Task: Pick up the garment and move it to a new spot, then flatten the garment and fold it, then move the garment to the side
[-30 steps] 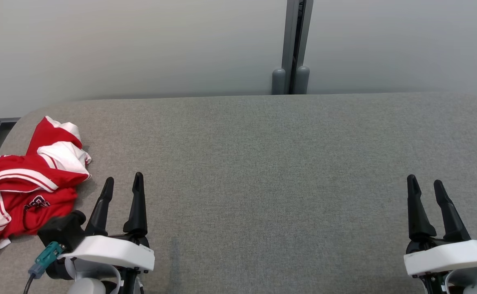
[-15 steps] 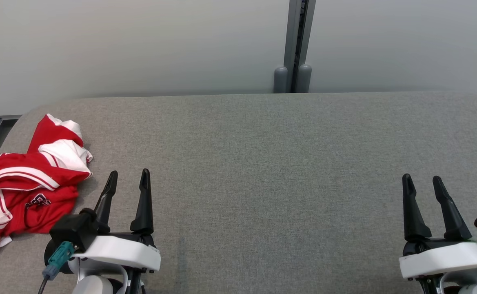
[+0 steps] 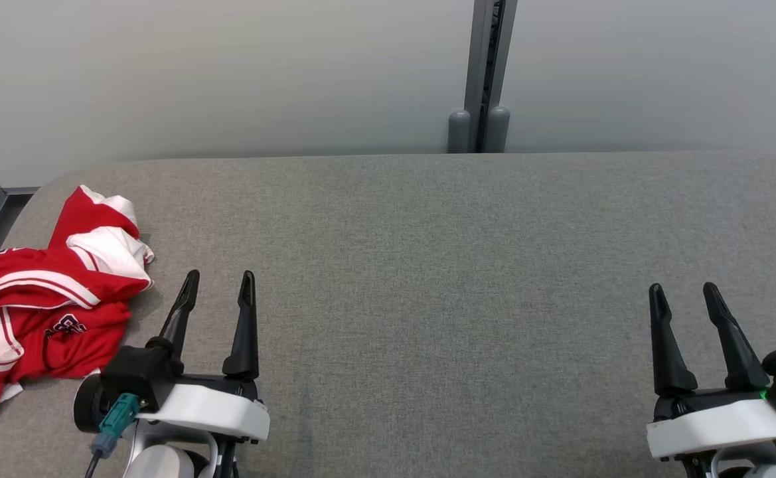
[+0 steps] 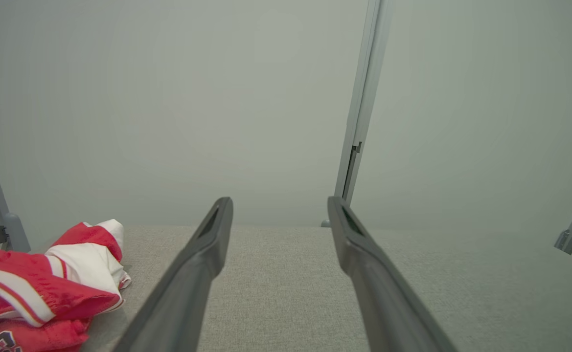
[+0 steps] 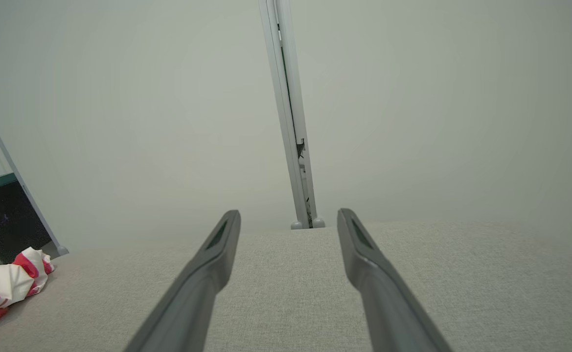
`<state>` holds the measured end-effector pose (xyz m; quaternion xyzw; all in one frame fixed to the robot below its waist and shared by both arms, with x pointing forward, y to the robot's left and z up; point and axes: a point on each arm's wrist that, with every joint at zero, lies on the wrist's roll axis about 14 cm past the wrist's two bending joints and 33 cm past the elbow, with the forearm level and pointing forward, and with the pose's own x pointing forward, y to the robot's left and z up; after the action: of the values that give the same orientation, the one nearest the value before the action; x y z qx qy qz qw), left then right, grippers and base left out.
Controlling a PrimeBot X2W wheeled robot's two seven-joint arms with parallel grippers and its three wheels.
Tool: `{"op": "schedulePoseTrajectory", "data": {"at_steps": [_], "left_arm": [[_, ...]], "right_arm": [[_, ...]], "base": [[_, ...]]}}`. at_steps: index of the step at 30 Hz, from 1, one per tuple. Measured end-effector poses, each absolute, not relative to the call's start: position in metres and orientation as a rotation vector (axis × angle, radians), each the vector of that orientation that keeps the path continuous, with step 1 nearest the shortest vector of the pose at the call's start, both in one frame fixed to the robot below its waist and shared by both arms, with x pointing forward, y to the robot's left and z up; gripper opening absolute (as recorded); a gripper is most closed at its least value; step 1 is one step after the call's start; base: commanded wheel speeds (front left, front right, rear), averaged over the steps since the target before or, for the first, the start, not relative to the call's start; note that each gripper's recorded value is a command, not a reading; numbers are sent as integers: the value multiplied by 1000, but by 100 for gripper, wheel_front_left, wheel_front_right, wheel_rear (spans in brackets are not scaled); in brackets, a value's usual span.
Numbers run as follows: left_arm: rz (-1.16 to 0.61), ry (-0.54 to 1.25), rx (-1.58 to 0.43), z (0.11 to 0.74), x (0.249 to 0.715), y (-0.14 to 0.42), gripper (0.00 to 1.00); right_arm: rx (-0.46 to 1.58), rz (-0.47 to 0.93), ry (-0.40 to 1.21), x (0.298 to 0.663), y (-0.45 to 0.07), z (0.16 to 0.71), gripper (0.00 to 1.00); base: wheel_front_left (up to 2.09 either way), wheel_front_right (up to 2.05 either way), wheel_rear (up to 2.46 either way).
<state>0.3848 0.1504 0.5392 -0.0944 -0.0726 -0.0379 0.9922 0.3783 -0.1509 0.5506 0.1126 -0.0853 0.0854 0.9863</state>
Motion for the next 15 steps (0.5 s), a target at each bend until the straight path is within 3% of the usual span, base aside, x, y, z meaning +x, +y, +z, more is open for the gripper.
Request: {"op": "schedulePoseTrajectory", "data": {"at_steps": [15], "left_arm": [[-94, -182, -94, 545, 383, 145, 100]], "right_arm": [[140, 193, -202, 376, -145, 556, 100]], "base": [[0, 0, 0]]}}
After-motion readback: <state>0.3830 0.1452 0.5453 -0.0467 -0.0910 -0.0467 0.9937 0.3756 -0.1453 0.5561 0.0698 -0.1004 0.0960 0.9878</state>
